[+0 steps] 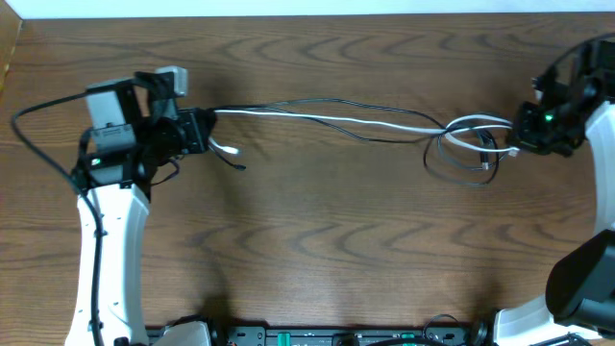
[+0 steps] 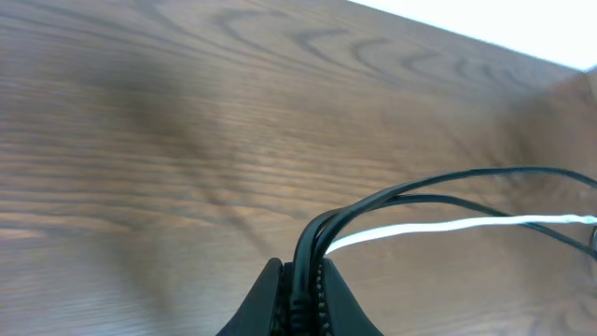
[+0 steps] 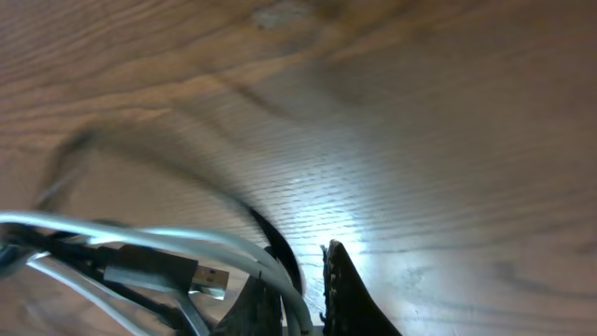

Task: Untangle cables
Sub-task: 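Pull the grippers apart, stretching the cables left and right, then move the grippers back toward center and release the cables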

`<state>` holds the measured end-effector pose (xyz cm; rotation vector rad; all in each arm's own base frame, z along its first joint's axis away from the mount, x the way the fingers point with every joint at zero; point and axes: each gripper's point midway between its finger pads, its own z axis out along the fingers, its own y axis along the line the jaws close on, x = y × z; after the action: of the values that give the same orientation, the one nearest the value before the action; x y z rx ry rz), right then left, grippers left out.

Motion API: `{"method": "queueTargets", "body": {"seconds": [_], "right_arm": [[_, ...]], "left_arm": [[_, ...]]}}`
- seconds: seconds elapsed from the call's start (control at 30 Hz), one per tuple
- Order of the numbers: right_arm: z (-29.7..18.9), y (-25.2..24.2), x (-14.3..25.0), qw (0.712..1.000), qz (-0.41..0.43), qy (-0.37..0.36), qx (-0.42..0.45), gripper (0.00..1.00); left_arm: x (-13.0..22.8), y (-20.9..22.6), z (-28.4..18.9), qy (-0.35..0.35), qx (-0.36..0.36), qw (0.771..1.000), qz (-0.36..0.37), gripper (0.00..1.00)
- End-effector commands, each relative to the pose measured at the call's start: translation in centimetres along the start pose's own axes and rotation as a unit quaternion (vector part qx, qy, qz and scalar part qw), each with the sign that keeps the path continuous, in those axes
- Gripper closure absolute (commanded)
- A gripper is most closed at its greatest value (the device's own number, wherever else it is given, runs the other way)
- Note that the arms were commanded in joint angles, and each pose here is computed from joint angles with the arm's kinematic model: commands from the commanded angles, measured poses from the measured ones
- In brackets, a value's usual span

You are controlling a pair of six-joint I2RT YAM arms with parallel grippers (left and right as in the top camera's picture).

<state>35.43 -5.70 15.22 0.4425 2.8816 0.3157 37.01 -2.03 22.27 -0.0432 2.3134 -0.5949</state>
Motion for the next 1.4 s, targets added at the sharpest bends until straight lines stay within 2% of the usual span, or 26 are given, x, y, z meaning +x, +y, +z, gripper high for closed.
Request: {"method": "queueTargets", "body": {"seconds": [0.0,0.23,0.43,0.6,0.7,0.9,1.1,1.37], "right_arm": [[-1.5,-1.9,0.0,0.999,0.033,-0.018,0.025,0.99],[-1.5,-1.9,0.3,0.999,0.036,-0.013,0.022,0.99],[-1.3,0.1,0.3,1.000,0.018,-0.011,-0.010,0.99],[-0.8,2.5,0.8,0.999,-0.028,-0.002,-0.021,0.99],[-0.6,3.6,1.0,0.998,-0.057,0.000,-0.024,0.99],[-0.8,5.7,1.1,0.995,-0.092,-0.012,-0.031,0.99],[-3.7,6.7,0.7,0.989,-0.130,-0.070,0.002,0.99],[-10.4,8.1,0.5,0.965,-0.168,-0.201,0.027,0.99]], "left_arm": [[-1.3,1.6,-1.9,-0.031,-0.030,0.999,-0.002,0.92],[-1.2,2.2,-2.5,-0.032,-0.034,0.999,-0.014,0.92],[0.0,1.9,-2.4,-0.009,-0.024,0.999,-0.028,0.92],[0.2,0.2,-2.4,-0.005,0.023,0.999,-0.029,0.93],[0.4,-0.2,-2.3,0.001,0.029,0.999,-0.029,0.92],[1.5,-2.3,-1.5,0.024,0.050,0.998,0.022,0.92],[2.5,-3.1,-0.4,0.046,0.022,0.998,0.048,0.92],[4.3,-5.9,1.3,0.076,-0.005,0.991,0.112,0.92]]}}
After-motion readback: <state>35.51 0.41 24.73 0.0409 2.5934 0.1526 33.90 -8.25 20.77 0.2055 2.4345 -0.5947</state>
